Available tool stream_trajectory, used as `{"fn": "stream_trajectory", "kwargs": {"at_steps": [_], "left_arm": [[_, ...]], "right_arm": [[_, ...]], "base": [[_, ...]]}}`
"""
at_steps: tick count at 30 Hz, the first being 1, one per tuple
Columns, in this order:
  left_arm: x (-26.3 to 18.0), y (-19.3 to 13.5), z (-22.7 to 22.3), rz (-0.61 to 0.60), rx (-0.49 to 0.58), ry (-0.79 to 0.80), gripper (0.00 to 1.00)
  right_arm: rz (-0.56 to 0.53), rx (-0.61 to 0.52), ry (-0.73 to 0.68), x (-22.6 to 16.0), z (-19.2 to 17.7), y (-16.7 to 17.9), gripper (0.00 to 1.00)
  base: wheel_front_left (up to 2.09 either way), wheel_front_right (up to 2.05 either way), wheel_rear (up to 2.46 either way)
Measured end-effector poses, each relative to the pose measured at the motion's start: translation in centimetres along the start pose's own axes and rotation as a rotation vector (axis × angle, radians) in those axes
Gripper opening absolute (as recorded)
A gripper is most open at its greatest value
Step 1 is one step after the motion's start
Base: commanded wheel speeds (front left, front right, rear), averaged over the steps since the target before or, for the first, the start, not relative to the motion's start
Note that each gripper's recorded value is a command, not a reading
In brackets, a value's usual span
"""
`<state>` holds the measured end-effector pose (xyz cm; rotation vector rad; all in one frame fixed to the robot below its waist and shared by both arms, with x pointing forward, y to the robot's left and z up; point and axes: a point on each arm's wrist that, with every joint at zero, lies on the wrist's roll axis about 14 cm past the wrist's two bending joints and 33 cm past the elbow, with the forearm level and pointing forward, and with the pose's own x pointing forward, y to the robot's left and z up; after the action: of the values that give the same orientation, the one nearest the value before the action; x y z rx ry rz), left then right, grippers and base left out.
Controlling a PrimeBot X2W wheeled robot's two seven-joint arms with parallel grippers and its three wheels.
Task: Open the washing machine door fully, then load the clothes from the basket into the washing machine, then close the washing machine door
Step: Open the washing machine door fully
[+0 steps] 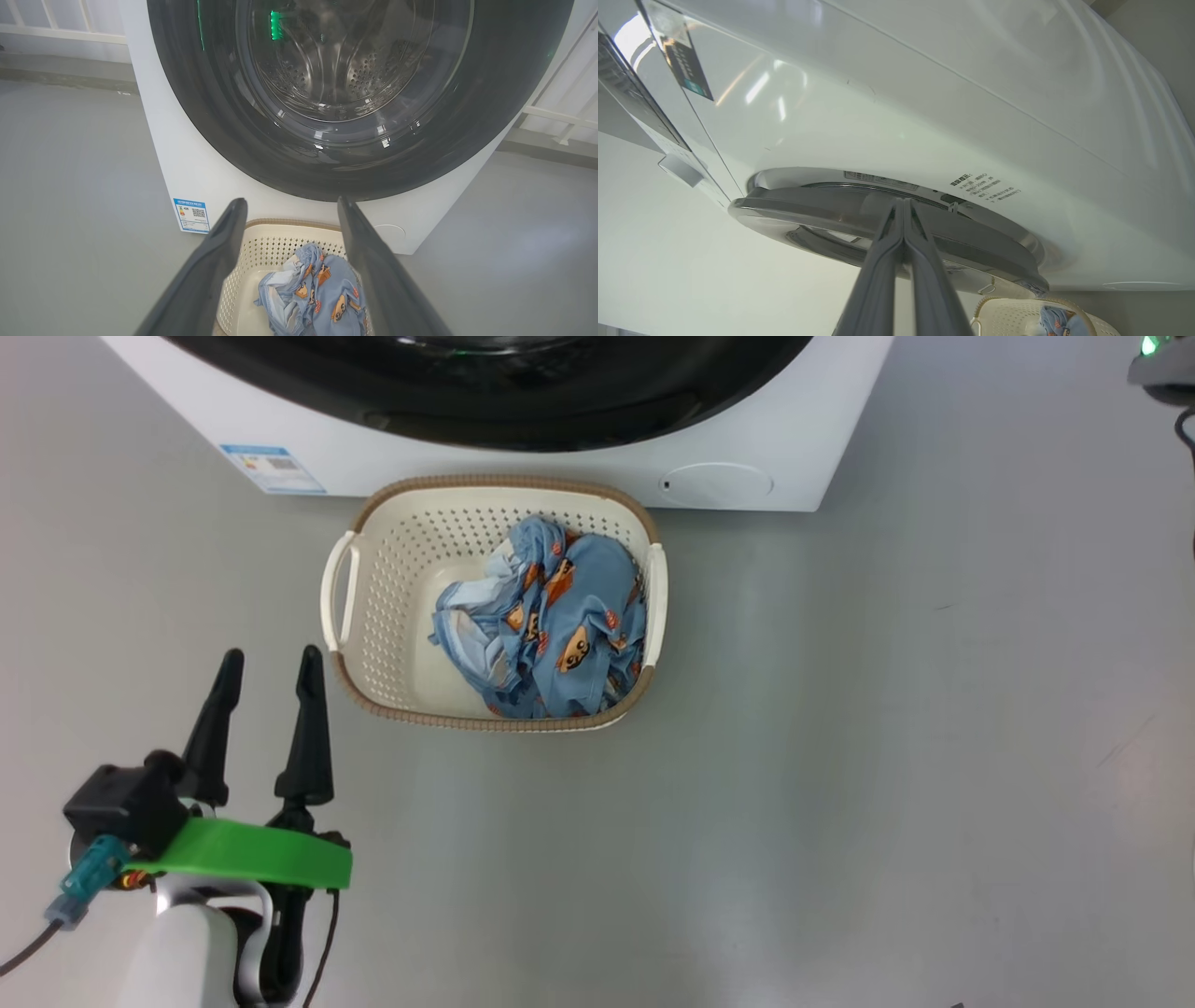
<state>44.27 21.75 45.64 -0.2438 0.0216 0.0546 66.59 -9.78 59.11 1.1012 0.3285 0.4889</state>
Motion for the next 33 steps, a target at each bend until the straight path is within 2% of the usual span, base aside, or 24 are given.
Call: {"fn": "stream_trajectory", "kwargs": {"at_steps": [10, 28, 33], "left_arm": [[0.3, 0.5, -0.1, 0.026, -0.025, -0.004, 1.00], [1.6, 0.9, -1.6, 0.037, -0.025, 0.021, 1.00], [1.9, 0.9, -2.0, 0.038, -0.034, 0.028, 1.00]], "right_arm": [[0.022, -0.014, 0.088, 3.7, -2.3, 1.1, 0.00], [-0.023, -0.010, 0.129, 6.5, -4.0, -1.9, 0.00], [-0.010, -0.011, 0.133, 7.3, -4.0, -1.4, 0.00]], "base": [[0.00, 0.00, 0.00], [0.00, 0.00, 0.00], [0.00, 0.00, 0.00]]}}
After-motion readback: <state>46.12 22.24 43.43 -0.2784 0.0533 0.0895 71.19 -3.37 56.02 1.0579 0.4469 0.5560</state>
